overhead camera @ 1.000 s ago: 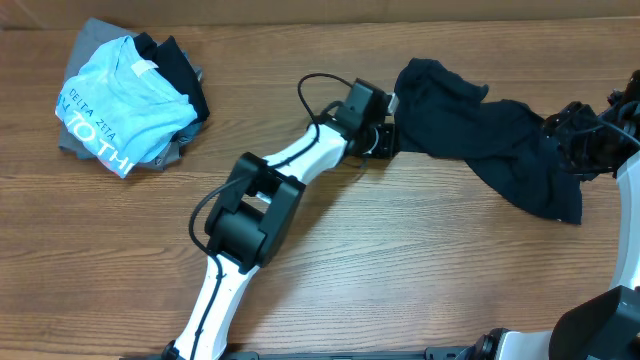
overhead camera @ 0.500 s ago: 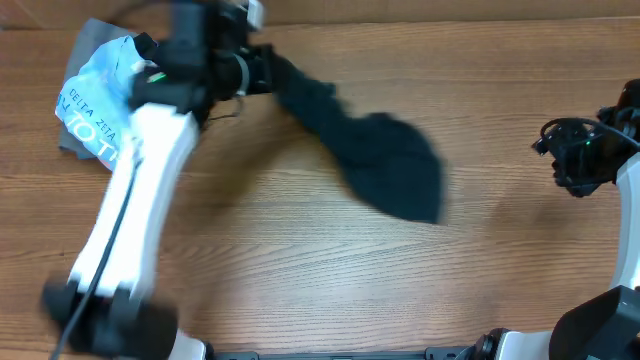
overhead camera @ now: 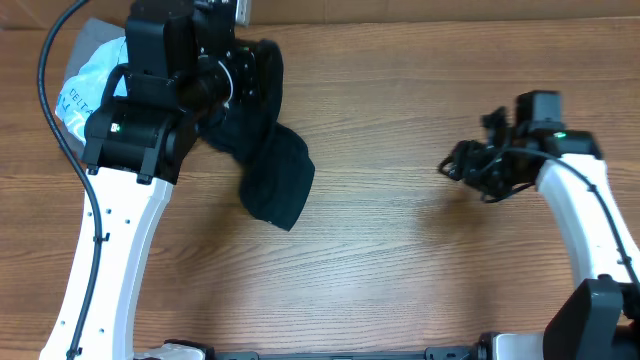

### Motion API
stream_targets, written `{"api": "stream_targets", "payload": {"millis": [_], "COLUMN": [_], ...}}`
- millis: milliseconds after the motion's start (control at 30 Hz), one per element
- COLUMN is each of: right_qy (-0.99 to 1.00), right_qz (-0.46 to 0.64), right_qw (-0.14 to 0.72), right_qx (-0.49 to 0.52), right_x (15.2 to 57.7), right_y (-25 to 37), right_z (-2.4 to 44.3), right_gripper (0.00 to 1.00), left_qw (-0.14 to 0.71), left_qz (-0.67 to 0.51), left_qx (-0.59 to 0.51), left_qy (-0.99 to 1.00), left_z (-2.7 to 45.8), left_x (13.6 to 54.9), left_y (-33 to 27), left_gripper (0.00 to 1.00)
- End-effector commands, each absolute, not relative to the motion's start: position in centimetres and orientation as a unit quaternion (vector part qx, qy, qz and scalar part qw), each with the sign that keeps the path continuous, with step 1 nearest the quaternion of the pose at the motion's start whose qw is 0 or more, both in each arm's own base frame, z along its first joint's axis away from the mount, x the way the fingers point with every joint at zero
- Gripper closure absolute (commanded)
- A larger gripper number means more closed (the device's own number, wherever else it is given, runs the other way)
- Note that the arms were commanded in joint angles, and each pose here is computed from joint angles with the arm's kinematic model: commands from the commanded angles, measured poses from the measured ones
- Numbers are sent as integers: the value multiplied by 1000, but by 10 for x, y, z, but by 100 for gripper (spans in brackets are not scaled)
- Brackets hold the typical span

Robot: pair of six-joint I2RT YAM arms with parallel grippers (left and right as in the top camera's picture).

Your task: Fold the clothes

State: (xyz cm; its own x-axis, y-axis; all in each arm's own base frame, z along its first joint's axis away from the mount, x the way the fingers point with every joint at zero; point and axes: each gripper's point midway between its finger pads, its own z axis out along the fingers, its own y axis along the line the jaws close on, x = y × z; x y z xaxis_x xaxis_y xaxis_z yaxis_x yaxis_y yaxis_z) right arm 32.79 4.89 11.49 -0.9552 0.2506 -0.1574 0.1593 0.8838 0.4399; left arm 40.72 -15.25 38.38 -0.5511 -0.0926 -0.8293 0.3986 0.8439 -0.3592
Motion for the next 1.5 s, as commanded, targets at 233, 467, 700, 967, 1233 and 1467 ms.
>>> {"api": "stream_targets", "payload": {"millis": [233,467,700,967,1233,1467], "right_qy": [939,931,922,934,928,899], "right_qz": [322,349,374,336,307,391], "right_qw": [109,106,85,100,159,143], "right_qx": [55,31,53,73,140,136], "right_x": [328,327,324,331,366,362], "right_y": [100,128,173,169,112,105], "right_z": [127,134,141,134,137,156], "right_gripper": [33,27,21,50,96,87], "left_qw": [613,698,737,745,716,692], "left_qz": [-368,-407,-380,-371,-353,-364], "left_qx": [140,173,128,120,126,139], "left_qy": [685,563,544,541,589,608], "left_z": [544,630,652,655,625,600], "left_x": [356,316,313,315,329,355], "left_y": [-174,-198,-192,-188,-195,-230], "left_gripper": [96,96,96,96,96,96]}}
